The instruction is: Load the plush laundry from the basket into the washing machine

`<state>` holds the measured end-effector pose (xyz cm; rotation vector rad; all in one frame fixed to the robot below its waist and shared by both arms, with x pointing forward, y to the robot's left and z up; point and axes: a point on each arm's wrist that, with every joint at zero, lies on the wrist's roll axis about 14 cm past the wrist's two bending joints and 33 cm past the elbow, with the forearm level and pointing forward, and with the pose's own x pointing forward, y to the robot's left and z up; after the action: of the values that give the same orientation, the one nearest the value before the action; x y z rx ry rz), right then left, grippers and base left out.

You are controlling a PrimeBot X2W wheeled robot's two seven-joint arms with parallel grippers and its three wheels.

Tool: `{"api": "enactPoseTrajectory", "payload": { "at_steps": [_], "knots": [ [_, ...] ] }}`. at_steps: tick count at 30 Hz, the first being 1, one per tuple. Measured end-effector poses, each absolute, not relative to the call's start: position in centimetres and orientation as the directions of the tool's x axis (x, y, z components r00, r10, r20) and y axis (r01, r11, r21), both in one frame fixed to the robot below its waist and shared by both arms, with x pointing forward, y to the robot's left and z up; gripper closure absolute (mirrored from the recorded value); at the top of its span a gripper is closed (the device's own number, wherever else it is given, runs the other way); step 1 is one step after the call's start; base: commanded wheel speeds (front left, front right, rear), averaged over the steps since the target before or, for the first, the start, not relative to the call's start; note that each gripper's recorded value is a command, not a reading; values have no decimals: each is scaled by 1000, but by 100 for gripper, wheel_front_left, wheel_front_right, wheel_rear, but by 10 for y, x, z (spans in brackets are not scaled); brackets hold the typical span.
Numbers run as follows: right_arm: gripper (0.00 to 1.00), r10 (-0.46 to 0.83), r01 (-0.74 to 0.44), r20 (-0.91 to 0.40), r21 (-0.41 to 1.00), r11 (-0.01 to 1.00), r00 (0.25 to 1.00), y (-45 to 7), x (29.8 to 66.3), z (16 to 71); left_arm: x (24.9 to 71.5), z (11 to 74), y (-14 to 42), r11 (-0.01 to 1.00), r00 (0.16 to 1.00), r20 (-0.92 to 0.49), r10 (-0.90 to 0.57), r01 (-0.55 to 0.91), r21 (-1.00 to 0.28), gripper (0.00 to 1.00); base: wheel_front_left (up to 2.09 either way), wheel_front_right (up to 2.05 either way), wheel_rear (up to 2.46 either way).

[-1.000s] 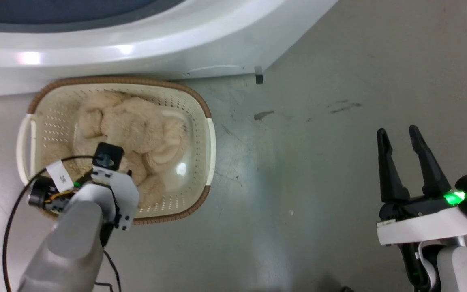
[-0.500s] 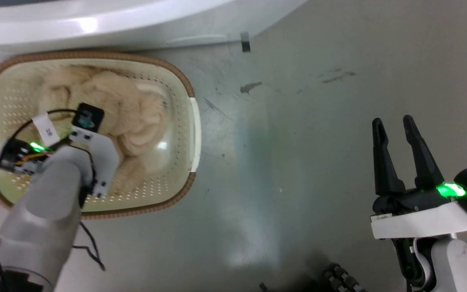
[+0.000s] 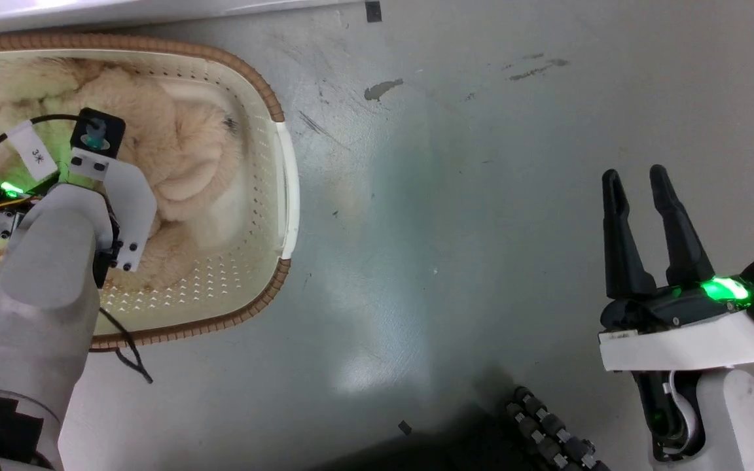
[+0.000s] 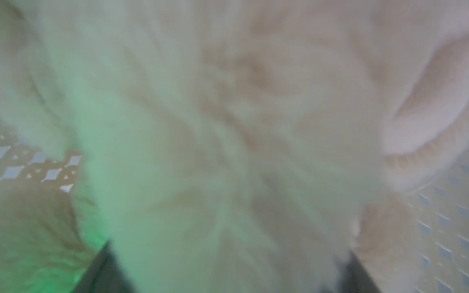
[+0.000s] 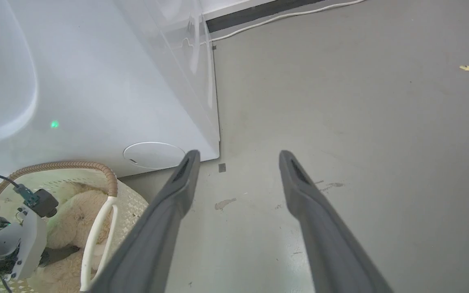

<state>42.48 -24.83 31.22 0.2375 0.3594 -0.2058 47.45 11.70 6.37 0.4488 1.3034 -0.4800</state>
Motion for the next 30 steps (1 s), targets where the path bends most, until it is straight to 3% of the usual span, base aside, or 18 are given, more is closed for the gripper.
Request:
{"api": "enactPoseTrajectory", "payload": {
  "at_steps": [4,5,6,9,20,30],
  "knots": [
    [0,-165,255,-380,201,946,910,-250,422,308,473,62,116,835,193,-978,-81,548,39,0,0,0,0],
    [0,-166,257,-382,201,945,909,-250,422,307,473,62,115,838,191,-978,-84,544,34,58,0,0,0],
    [0,-167,258,-384,201,945,908,-251,421,307,472,63,114,839,187,-978,-89,543,27,100,0,0,0],
    [0,-167,257,-378,203,945,911,-250,422,309,469,66,110,841,172,-979,-113,541,-2,100,0,0,0],
    [0,-162,227,-292,205,952,943,-251,433,342,463,99,107,856,261,-952,-162,517,-4,100,0,0,0],
    [0,-163,197,-197,172,965,967,-249,409,397,463,191,75,887,539,-782,-313,460,-39,100,0,0,0]
  ]
}}
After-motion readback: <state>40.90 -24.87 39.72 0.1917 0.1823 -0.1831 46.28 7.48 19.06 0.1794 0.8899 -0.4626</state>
